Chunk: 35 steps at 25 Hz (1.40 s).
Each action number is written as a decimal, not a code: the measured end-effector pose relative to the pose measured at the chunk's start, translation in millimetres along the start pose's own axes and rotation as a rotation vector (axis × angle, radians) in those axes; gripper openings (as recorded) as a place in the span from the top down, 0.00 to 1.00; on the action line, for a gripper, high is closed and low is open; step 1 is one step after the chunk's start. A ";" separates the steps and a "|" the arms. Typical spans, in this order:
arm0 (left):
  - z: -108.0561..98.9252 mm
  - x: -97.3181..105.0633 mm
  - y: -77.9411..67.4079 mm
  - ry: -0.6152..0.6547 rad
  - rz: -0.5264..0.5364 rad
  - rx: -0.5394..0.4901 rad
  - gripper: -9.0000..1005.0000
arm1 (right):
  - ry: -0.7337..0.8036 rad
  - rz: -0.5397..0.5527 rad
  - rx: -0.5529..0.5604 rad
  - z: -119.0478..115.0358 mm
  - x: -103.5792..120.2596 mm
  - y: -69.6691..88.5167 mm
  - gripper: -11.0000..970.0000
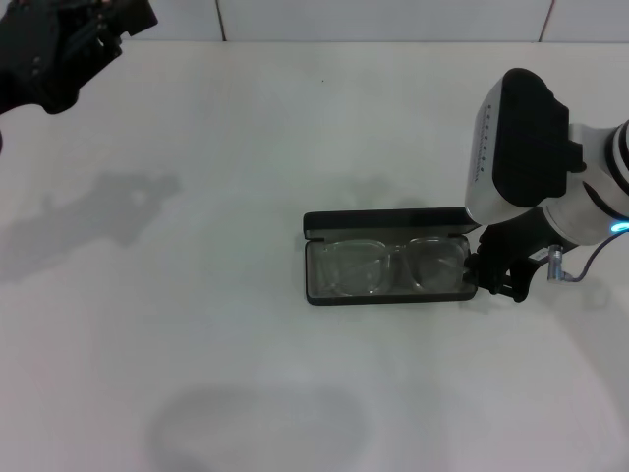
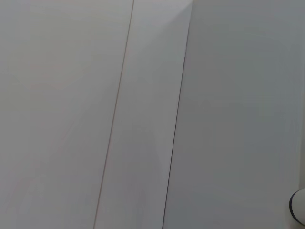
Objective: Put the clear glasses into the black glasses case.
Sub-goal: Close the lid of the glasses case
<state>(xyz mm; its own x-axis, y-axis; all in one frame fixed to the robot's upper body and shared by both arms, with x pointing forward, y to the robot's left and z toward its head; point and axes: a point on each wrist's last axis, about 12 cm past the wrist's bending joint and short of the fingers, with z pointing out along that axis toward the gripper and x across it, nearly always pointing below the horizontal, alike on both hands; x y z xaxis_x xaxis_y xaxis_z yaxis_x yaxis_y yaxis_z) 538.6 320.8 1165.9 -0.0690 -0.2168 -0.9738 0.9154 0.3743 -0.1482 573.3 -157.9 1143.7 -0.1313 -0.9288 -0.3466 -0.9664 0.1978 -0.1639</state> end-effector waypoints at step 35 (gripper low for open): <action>53.6 10.1 -2.0 0.112 -0.042 0.146 0.91 | -0.477 0.358 0.056 -162.0 126.3 35.5 0.88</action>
<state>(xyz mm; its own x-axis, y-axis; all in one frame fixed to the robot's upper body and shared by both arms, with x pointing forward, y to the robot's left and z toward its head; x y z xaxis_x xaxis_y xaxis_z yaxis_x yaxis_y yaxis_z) 557.3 269.5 1165.6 -0.1446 -0.1247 -0.9816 0.9581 0.2303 -0.1704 486.6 -319.0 1243.7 -0.3210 -0.5606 -0.7634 -0.8655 0.5009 -0.0039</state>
